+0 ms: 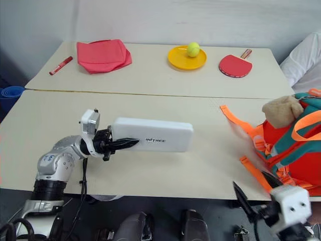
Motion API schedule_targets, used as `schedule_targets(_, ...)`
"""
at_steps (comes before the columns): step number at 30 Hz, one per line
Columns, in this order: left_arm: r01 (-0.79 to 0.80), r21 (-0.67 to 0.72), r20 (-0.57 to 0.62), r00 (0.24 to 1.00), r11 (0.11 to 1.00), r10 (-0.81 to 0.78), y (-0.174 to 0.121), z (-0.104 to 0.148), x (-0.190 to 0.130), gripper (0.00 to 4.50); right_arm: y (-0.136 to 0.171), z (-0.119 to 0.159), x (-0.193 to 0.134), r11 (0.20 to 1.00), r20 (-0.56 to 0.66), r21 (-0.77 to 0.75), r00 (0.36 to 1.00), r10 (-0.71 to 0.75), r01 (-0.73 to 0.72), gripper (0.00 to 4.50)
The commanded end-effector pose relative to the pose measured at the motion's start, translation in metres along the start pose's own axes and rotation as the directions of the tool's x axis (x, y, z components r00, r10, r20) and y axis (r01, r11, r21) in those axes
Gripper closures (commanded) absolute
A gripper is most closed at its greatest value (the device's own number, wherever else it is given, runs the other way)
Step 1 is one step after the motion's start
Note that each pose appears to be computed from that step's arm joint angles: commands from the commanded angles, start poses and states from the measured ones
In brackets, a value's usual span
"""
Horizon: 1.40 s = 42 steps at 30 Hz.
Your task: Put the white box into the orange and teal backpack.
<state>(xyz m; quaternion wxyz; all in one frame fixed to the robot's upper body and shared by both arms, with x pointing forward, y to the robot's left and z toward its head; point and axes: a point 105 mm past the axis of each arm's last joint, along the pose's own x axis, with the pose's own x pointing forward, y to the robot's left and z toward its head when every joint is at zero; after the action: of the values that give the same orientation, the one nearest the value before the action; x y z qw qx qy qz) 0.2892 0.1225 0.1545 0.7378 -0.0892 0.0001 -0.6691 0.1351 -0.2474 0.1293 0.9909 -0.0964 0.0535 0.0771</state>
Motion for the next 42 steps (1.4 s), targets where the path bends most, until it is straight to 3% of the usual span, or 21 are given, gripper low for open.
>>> schedule_targets(1, 0.063, 0.079, -0.024, 0.998, 0.995, -0.061, -0.009, 0.011, 0.003, 3.20, -0.025, 0.007, -0.029, 0.988, 0.033, -0.014, 0.988, -0.153, 0.154, 0.03)
schedule_targets(5, 0.073, 0.079, -0.009, 0.997, 0.994, -0.073, -0.006, 0.018, 0.005, 3.20, -0.046, 0.016, -0.031, 0.980, 0.088, -0.016, 0.976, -0.198, 0.201, 0.03)
schedule_targets(13, 0.122, 0.064, -0.014, 0.993, 0.990, -0.121, -0.008, 0.028, 0.005, 3.20, -0.078, 0.029, 0.047, 0.996, 0.200, 0.028, 0.976, -0.089, 0.085, 0.03)
schedule_targets(16, 0.119, 0.063, -0.017, 0.993, 0.991, -0.118, -0.011, 0.035, 0.000, 3.20, -0.087, 0.040, 0.070, 0.999, 0.235, 0.022, 0.971, -0.047, 0.043, 0.66)
schedule_targets(19, 0.065, 0.073, -0.023, 0.998, 0.995, -0.064, -0.010, 0.037, -0.011, 3.20, -0.085, 0.050, 0.090, 1.000, 0.262, -0.001, 0.965, 0.027, -0.028, 1.69)
schedule_targets(25, -0.103, -0.054, 0.135, 0.985, 0.993, 0.109, -0.003, 0.054, -0.046, 3.20, -0.038, 0.073, 0.122, 0.954, 0.317, -0.043, 0.902, 0.294, -0.296, 3.79)
schedule_targets(27, -0.179, -0.085, 0.181, 0.965, 0.980, 0.192, 0.001, 0.059, -0.062, 3.20, -0.011, 0.089, 0.133, 0.904, 0.344, -0.062, 0.841, 0.417, -0.422, 4.40)
schedule_targets(28, -0.203, -0.095, 0.196, 0.956, 0.975, 0.218, 0.002, 0.061, -0.068, 3.20, -0.001, 0.095, 0.136, 0.879, 0.353, -0.071, 0.813, 0.464, -0.471, 4.48)
schedule_targets(31, -0.207, -0.184, 0.189, 0.952, 0.961, 0.241, -0.002, 0.059, -0.080, 3.20, 0.044, 0.118, 0.139, 0.757, 0.397, -0.077, 0.677, 0.620, -0.648, 4.48)
schedule_targets(34, -0.242, -0.184, 0.204, 0.939, 0.953, 0.278, -0.002, 0.059, -0.087, 3.20, 0.082, 0.135, 0.129, 0.610, 0.436, -0.045, 0.534, 0.724, -0.791, 4.48)
schedule_targets(38, -0.317, -0.195, 0.334, 0.868, 0.928, 0.367, 0.002, 0.079, -0.111, 3.20, 0.120, 0.135, 0.090, 0.366, 0.362, 0.003, 0.342, 0.867, -0.931, 4.48)
schedule_targets(42, -0.317, -0.187, 0.345, 0.865, 0.930, 0.364, -0.006, 0.093, -0.114, 3.20, 0.119, 0.124, 0.065, 0.283, 0.262, 0.071, 0.291, 0.920, -0.957, 4.48)
